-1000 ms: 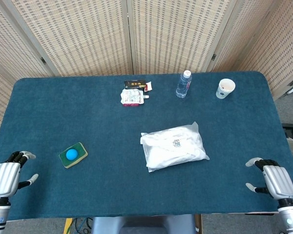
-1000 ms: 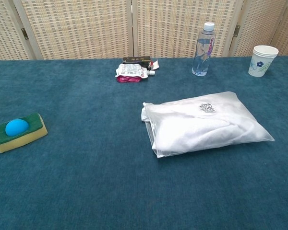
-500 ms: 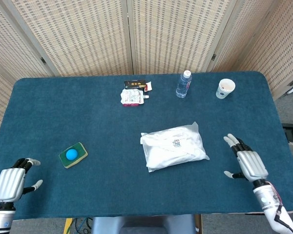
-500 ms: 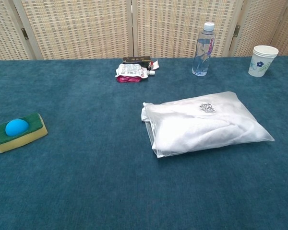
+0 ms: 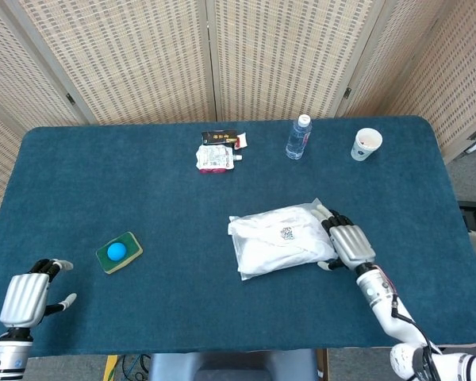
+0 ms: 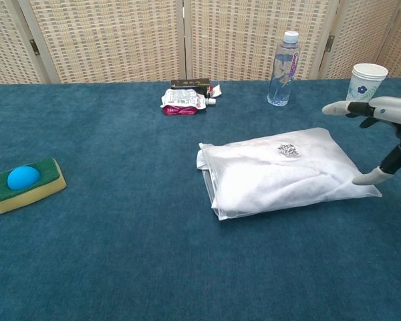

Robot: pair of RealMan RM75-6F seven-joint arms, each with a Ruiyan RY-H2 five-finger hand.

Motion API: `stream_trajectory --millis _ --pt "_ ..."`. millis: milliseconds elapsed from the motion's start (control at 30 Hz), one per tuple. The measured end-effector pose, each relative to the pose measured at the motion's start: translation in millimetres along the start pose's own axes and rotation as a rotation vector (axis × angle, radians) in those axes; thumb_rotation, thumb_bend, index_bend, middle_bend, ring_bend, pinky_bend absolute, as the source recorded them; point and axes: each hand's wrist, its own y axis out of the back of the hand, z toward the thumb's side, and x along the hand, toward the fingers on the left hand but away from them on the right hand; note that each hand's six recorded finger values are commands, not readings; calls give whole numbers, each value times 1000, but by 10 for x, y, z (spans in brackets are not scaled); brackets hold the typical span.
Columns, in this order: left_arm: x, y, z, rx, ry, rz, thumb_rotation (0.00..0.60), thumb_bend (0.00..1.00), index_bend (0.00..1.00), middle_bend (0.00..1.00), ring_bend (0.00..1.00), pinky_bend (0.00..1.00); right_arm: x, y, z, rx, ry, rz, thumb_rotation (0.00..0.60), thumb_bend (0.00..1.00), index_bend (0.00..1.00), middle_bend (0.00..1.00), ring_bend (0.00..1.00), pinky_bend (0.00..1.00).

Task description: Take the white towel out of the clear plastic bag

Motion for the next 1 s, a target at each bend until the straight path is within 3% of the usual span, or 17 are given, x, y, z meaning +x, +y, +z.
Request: stream_trajectory --millis 333,767,900,1000 --pt "-11 -35 -11 -4 6 -22 600 137 374 438 332 654 -192 -134 168 55 0 66 600 0 0 0 0 126" --pt "-5 -35 17 -8 2 -15 600 137 374 471 351 664 -379 -475 348 125 0 162 600 0 0 0 0 130" --pt "-13 -42 12 -12 5 -14 600 137 375 485 358 667 -440 -532 436 132 6 144 600 0 0 34 11 198" --pt "-18 -51 8 -15 7 -15 600 137 375 496 364 668 -474 -534 478 137 9 116 600 10 10 131 95 282"
